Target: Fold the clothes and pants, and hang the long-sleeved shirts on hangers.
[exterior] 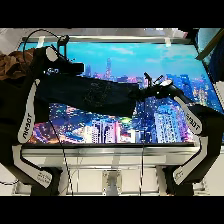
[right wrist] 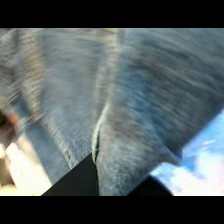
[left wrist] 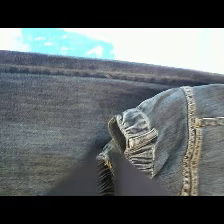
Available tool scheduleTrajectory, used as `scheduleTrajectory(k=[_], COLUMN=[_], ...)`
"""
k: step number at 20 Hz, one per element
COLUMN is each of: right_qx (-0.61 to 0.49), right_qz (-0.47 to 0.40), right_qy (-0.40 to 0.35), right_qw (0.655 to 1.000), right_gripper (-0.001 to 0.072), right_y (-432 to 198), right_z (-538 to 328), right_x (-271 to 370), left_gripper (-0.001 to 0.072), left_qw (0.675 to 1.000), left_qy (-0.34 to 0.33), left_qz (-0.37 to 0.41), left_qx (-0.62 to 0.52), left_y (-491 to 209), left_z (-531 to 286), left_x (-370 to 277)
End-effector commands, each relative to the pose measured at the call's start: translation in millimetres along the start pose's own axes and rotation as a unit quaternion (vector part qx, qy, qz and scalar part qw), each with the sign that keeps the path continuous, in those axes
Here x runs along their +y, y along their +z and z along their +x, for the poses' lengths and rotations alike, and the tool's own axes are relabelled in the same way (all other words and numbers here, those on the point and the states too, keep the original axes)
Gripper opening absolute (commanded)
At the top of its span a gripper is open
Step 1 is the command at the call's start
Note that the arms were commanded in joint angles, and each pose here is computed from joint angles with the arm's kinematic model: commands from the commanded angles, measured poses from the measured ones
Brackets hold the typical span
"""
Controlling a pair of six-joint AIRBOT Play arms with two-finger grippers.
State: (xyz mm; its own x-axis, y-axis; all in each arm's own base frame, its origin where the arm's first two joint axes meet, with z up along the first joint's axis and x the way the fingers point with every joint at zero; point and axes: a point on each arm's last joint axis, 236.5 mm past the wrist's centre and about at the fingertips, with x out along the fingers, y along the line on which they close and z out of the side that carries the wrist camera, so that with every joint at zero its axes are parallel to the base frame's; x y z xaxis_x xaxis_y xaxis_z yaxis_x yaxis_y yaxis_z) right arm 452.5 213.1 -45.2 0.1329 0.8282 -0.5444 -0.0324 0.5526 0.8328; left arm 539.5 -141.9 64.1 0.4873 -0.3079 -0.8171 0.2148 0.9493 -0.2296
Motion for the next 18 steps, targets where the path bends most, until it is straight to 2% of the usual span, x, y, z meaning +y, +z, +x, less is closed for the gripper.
scheduleTrajectory(k=[1, 5, 9, 14, 18], right_qx=[0.043, 0.064, 0.009, -0.013, -0.025], right_qz=[-0.021, 0.006, 0.023, 0.028, 0.021], right_qy=[0.036, -0.003, -0.050, -0.056, -0.055], right_qw=[0.998, 0.998, 0.998, 0.998, 0.998], right_gripper=[0.0051, 0.0051, 0.0051, 0.0051, 0.0051], right_y=[-14, -38, -41, -34, -28], right_z=[-44, -119, -170, -172, -166], right_x=[40, 58, 71, 82, 87], left_gripper=[0.0013, 0.0013, 0.0013, 0.0013, 0.0013], left_qw=[1.000, 0.996, 0.983, 0.960, 0.962], left_qy=[-0.005, -0.053, -0.090, -0.114, -0.131], left_qz=[0.007, 0.031, 0.106, 0.171, 0.186], left_qx=[0.027, 0.058, 0.122, 0.188, 0.149], left_y=[-13, -33, -89, -180, -185], left_z=[0, 6, 50, 129, 149], left_x=[-5, -63, -145, -223, -258])
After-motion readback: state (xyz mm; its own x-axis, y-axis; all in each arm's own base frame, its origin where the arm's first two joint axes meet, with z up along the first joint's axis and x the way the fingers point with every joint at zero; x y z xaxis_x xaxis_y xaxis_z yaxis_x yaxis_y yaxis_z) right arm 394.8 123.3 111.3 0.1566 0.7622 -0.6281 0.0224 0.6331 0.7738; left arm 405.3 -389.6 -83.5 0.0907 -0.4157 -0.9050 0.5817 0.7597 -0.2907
